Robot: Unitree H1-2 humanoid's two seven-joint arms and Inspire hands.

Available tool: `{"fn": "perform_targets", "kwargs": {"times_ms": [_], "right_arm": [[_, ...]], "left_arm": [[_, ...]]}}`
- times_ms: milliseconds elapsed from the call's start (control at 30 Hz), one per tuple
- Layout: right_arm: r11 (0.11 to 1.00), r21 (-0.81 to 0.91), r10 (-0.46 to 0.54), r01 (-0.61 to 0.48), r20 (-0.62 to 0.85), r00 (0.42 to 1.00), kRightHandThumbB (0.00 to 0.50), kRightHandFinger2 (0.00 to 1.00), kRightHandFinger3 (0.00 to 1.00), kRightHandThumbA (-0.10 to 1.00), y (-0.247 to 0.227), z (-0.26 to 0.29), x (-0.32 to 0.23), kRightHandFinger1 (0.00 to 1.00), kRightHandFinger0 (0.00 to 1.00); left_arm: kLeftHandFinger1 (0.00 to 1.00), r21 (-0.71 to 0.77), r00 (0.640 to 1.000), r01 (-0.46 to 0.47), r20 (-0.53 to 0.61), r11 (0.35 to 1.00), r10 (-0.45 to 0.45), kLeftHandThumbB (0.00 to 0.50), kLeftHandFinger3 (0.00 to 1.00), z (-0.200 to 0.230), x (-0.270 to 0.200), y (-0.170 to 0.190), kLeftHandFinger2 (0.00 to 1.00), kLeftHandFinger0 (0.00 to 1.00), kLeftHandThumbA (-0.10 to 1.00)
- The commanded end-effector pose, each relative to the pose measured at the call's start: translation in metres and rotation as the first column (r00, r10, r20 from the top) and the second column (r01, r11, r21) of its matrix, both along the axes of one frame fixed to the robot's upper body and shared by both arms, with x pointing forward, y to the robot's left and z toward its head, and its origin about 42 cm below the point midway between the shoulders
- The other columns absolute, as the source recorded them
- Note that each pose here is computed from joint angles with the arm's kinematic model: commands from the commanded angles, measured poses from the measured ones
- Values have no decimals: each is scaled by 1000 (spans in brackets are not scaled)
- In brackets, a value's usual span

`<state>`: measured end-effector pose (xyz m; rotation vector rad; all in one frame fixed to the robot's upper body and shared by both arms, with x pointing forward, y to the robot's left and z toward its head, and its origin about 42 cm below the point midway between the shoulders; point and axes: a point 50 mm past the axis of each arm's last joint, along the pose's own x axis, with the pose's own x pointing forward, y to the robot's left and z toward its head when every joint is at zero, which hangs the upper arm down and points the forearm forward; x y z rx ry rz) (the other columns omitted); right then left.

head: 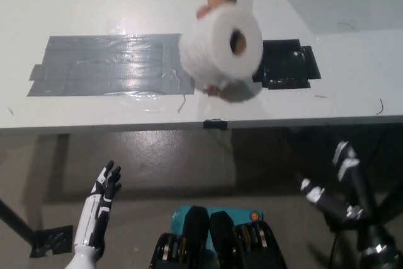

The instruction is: A person hands over a roll of toilet paper to the robot , and the robot inserts its right thumb into the hole in the centre to grab the roll, and then places it on the balck area on the desk.

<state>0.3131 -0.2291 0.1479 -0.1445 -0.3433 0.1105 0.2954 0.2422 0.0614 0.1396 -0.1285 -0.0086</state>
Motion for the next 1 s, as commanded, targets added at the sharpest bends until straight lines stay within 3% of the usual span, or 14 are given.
{"fn": "perform_targets", "kwargs": {"times_ms": [0,67,200,333,500,567,633,733,967], "right_arm": [[999,-19,37,-35,104,994,190,1000,1000,772,-16,59,19,1000,1000],[998,-44,55,-50,123,991,200,1000,1000,762,-21,76,29,1000,1000],[987,-132,107,-94,96,990,270,1000,1000,895,-26,100,55,1000,1000],[963,-209,182,-167,53,982,265,1000,1000,973,-22,134,91,1000,1000],[936,-271,238,-225,14,971,287,1000,1000,930,-11,182,126,1000,1000],[893,-379,245,-241,-39,969,364,1000,1000,968,-8,209,149,1000,1000],[868,-427,248,-253,-69,966,387,1000,1000,964,-5,222,164,1000,1000],[821,-496,253,-283,-128,959,370,1000,1000,997,5,244,182,1000,1000],[817,-481,216,-317,-254,943,405,1000,1000,875,43,272,233,1000,1000]], "left_arm": [[1000,18,998,2,70,1000,-3,160,1000,14,7,5,1000,1000,952],[1000,17,997,5,72,1000,-7,147,1000,12,6,5,1000,1000,949],[1000,27,997,0,73,1000,-2,140,1000,13,4,6,1000,1000,951],[1000,25,998,1,70,1000,-3,151,1000,13,6,6,1000,1000,946],[1000,37,997,-7,75,999,4,131,1000,15,9,8,1000,1000,949],[1000,48,997,0,77,999,-3,132,1000,16,9,8,1000,1000,966],[1000,46,997,5,77,999,-8,135,1000,17,9,7,1000,1000,968],[1000,43,997,9,78,999,-12,141,1000,17,10,6,1000,1000,970],[1000,54,996,18,83,998,-22,150,1000,20,11,3,1000,1000,979]]}}
